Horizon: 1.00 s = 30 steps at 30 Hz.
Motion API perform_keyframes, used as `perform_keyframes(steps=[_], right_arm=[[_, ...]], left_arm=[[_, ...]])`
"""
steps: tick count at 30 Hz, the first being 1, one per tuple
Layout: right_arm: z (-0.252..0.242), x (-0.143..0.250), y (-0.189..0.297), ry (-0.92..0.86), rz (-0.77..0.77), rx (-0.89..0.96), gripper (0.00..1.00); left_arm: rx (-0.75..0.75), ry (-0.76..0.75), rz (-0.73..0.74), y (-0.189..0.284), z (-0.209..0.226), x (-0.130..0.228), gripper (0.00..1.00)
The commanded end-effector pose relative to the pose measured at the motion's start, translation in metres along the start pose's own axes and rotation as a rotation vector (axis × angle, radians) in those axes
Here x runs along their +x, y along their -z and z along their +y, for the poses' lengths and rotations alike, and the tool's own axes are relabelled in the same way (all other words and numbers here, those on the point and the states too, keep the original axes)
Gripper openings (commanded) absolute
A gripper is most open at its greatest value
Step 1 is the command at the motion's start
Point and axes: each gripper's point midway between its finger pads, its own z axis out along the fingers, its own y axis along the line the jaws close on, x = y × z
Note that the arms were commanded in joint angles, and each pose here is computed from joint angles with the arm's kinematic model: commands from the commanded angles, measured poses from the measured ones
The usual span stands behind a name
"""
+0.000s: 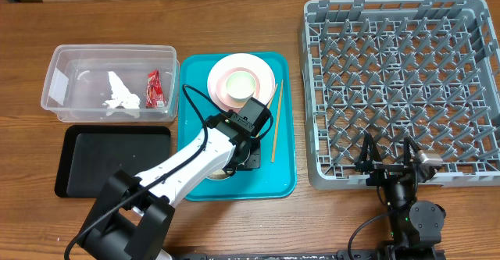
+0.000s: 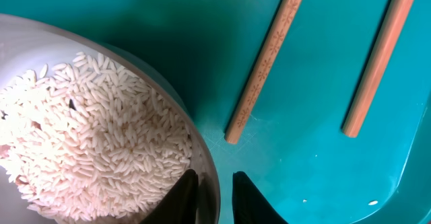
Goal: Sort waste into correct bins and load items into the dishwasher
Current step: 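Reach left gripper to rice bowl rim and grasp it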
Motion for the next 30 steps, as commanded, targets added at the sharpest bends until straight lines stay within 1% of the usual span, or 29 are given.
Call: perform_keyframes(steps=[1, 4, 10, 19, 22, 30], right_arm=[[-0.0009, 0.0007, 0.0, 0.007, -0.008, 0.004, 1.0], [-0.0008, 0.0007, 0.0, 0.007, -0.008, 0.003, 1.0], [-0.0009, 0.0007, 0.0, 0.007, -0.008, 0.004, 1.0], [-0.0009, 0.0007, 0.0, 0.007, -0.008, 0.004, 1.0], [-0.0009, 0.0007, 0.0, 0.007, -0.008, 0.004, 1.0], [-0.0009, 0.0007, 0.0, 0.007, -0.008, 0.004, 1.0]], left_arm=[[-0.004, 0.002, 0.007, -0.0028, -0.0005, 0.0032, 0.18], [-0.005, 0.002, 0.008, -0.003, -0.0001, 0.0035, 0.17], [-0.001, 0.002, 0.005, -0.0063, 0.0003, 0.0042, 0.09], [0.001, 0.002, 0.007, -0.0068, 0.0002, 0.0048, 0.09], [0.002, 0.002, 0.006, -0.0067, 0.0, 0.0046, 0.04], [0.005, -0.006, 0.009, -0.0058, -0.0007, 0.0047, 0.04]])
